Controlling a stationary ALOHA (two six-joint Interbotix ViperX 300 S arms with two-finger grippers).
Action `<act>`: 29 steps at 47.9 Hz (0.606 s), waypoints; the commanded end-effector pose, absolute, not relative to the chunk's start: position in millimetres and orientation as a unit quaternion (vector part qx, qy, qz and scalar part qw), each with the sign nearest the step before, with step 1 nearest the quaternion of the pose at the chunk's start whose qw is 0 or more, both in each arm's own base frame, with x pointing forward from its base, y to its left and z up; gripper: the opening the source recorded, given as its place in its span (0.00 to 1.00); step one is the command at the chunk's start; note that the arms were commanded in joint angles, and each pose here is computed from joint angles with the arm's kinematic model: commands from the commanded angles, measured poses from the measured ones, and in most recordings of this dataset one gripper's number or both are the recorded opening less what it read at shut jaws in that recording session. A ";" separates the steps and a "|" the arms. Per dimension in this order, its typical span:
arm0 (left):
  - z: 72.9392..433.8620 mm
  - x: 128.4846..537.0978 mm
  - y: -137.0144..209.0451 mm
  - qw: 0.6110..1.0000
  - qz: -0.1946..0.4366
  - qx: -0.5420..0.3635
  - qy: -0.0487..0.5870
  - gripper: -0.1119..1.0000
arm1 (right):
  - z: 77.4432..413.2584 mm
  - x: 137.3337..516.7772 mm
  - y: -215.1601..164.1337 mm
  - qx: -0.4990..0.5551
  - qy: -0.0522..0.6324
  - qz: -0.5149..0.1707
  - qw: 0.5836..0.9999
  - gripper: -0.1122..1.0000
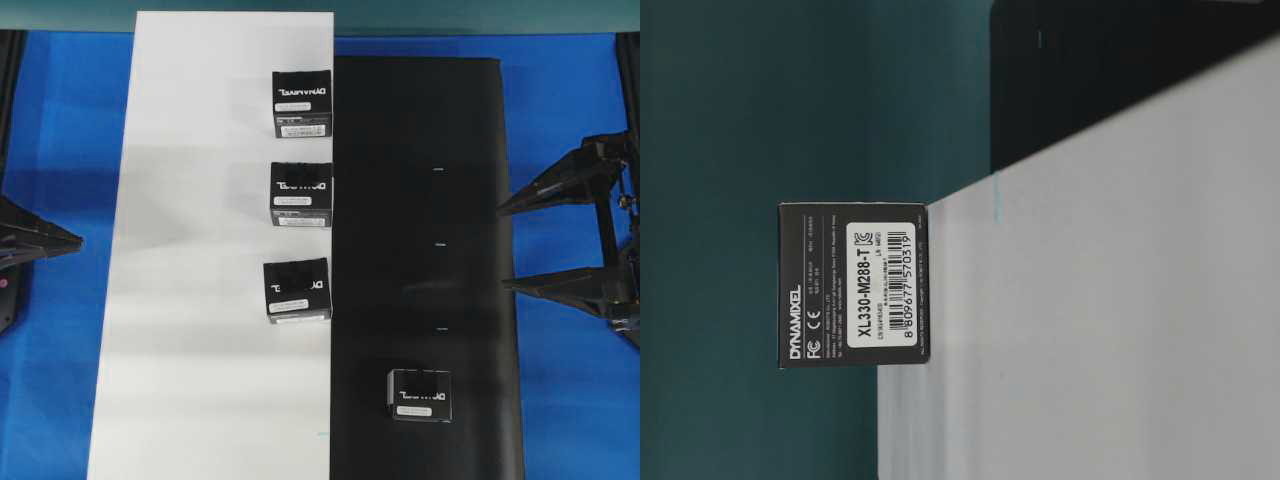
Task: Place the box from the black base onto the white base.
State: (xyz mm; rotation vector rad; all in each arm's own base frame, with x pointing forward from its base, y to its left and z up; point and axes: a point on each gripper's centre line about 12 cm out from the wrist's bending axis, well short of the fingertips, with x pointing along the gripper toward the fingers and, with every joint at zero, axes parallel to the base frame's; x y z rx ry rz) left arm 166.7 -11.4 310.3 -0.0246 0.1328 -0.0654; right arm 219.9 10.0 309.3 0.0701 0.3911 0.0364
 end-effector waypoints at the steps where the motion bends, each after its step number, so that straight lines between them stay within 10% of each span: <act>1: 316.8 167.8 -11.4 0.998 -0.033 -0.012 0.059 0.06 | 311.8 220.8 10.3 0.035 0.192 0.019 0.981 0.99; 29: 318.0 167.6 -11.4 0.998 -0.033 -0.010 0.054 0.06 | 310.6 219.9 11.3 0.034 0.189 0.021 0.981 0.99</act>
